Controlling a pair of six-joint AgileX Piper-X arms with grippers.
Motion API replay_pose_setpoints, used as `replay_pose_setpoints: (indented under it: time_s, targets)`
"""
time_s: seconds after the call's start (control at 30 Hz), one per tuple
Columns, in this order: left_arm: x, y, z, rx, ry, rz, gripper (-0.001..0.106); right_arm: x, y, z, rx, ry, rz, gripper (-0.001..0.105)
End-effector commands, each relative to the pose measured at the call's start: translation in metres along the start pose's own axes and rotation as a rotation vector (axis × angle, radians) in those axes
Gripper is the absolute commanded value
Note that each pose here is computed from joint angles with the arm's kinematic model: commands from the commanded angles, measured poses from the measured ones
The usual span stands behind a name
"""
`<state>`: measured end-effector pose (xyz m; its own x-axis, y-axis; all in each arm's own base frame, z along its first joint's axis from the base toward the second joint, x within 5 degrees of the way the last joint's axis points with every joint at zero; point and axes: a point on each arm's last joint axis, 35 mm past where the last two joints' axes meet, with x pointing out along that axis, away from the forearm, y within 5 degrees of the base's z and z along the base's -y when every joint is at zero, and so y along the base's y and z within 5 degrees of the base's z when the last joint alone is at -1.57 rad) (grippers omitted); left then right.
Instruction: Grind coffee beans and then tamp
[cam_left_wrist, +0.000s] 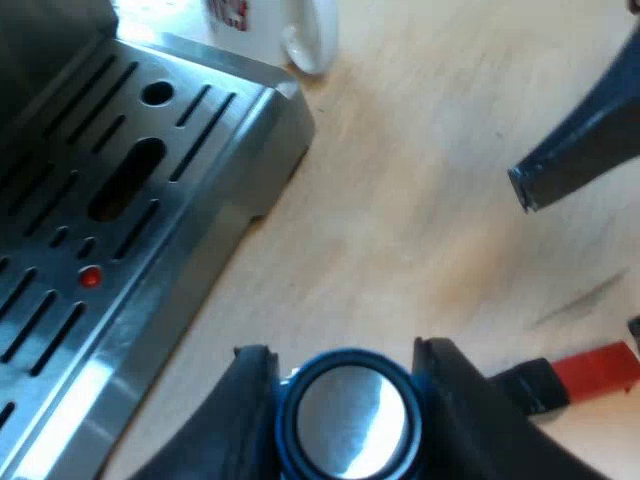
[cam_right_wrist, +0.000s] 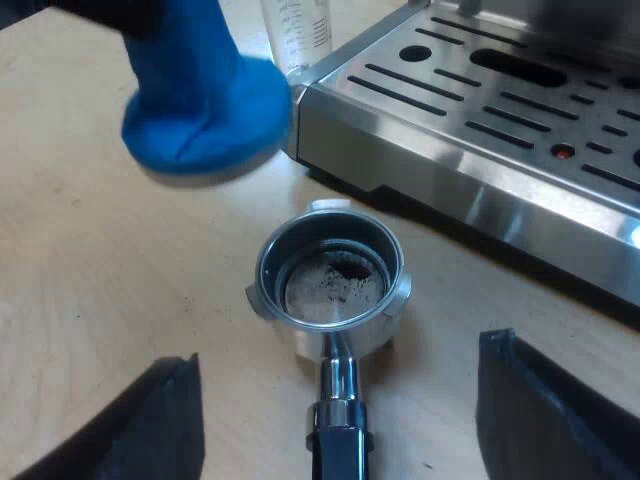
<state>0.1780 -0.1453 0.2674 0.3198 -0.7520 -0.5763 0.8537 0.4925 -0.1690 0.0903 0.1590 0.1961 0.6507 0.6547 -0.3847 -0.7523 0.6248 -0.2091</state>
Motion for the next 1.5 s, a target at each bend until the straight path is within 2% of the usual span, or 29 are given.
replay_pose_setpoints:
  time_s: [0.03,0.23,0.4,0.9,1.2,1.33,1.5]
  targets:
    - [0.006,-0.005,0.004,0.059,-0.005,-0.034,0.009,-0.001,-0.001,0.002,0.001,-0.021,0.002,0.06]
    - [0.025,-0.012,0.004,0.11,0.015,-0.035,0.009,-0.001,-0.001,0.002,0.001,-0.021,0.002,0.06]
    - [0.035,-0.007,0.003,0.11,0.023,0.013,0.009,-0.001,-0.001,0.002,0.001,-0.021,0.002,0.06]
    - [0.057,0.002,-0.009,0.082,0.108,0.034,0.009,-0.001,-0.001,0.002,0.001,-0.021,0.002,0.06]
    - [0.057,0.004,-0.004,0.098,0.062,0.059,0.009,-0.001,-0.001,0.002,0.001,-0.021,0.002,0.06]
    - [0.057,0.005,-0.004,0.099,0.067,0.099,0.009,-0.001,-0.001,0.002,0.001,-0.021,0.002,0.06]
    - [0.057,0.005,-0.004,0.099,0.067,0.101,0.009,-0.001,-0.001,0.002,0.001,-0.021,0.002,0.06]
